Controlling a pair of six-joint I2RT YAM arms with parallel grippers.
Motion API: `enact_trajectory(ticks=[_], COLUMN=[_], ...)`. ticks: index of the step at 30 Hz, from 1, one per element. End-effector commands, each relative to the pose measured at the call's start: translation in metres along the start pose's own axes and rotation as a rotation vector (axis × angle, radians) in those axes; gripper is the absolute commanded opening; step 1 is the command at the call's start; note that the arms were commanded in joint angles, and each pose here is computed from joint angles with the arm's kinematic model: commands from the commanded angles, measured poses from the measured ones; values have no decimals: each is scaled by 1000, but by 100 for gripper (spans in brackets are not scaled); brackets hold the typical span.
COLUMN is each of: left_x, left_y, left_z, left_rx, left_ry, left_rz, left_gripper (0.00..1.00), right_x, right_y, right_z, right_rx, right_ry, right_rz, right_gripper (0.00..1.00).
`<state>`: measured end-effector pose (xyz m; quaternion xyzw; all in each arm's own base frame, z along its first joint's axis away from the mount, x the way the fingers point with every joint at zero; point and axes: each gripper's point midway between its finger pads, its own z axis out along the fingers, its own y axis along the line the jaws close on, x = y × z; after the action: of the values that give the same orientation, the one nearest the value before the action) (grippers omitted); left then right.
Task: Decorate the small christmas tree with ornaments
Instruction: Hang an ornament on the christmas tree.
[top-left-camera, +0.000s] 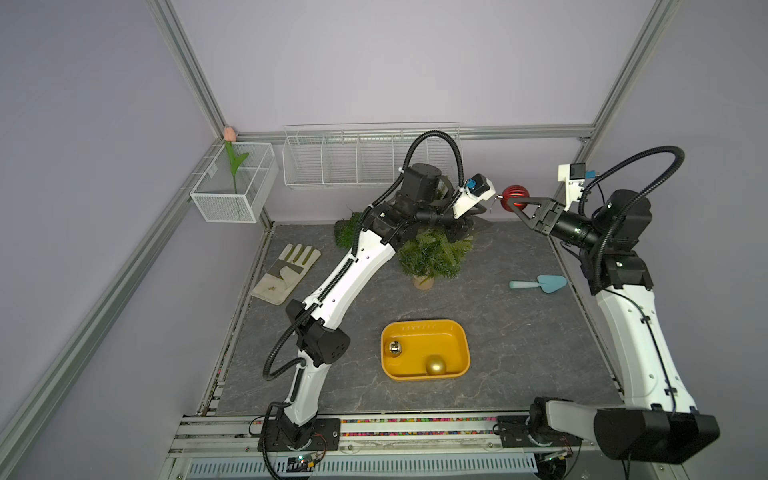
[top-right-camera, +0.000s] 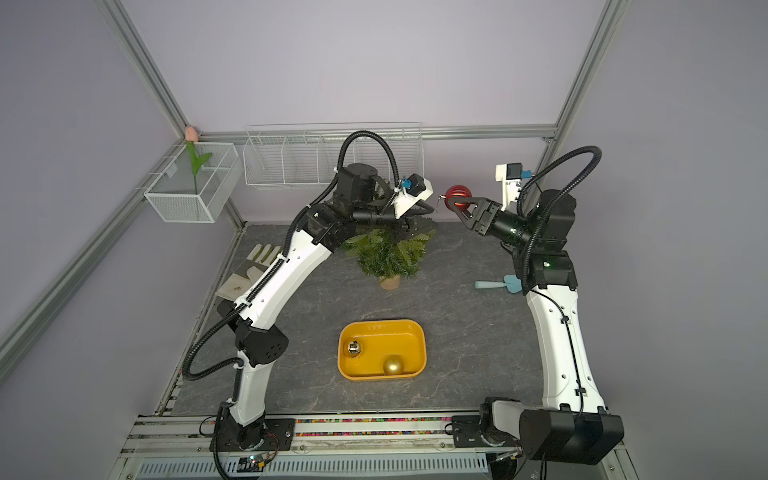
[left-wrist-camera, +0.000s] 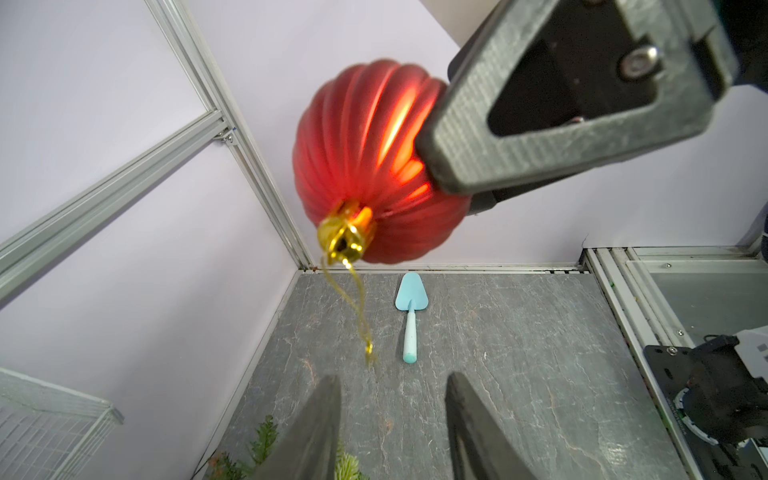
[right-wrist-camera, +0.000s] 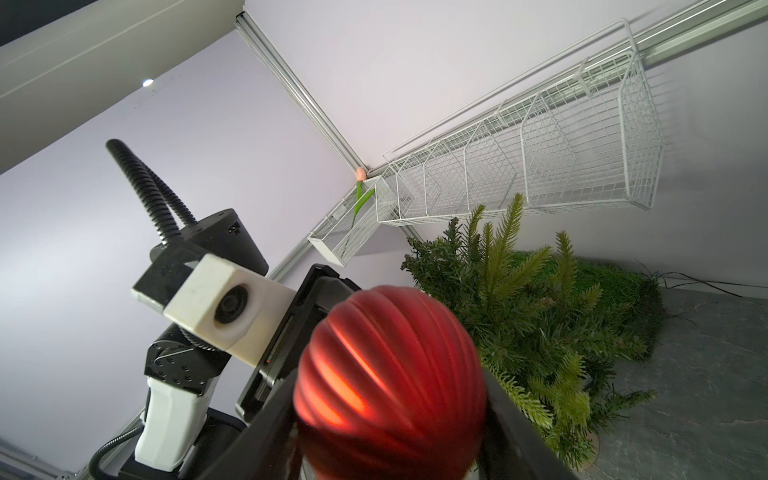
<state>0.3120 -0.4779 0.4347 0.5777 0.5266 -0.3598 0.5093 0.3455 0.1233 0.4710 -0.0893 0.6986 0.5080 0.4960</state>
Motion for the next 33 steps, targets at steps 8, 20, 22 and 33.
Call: enact_trajectory(ticks=[8, 20, 22, 33], left_x=[-5, -4, -4, 0], left_y=[8, 15, 11, 3], left_z=[10, 11, 11, 15], left_rx=[-23, -56, -34, 20], left_ry=[-38, -34, -39, -38], left_rz=[-27, -19, -16, -16], left_gripper=[30, 23, 26, 32], right_x=[4, 9, 8, 5], right_y=[-1, -9, -11, -15], right_z=[2, 1, 2, 2], right_rx=[-31, 5, 10, 28], right_ry=[10, 19, 19, 11], right_rz=[9, 9, 12, 9], right_gripper=[44, 43, 43, 41])
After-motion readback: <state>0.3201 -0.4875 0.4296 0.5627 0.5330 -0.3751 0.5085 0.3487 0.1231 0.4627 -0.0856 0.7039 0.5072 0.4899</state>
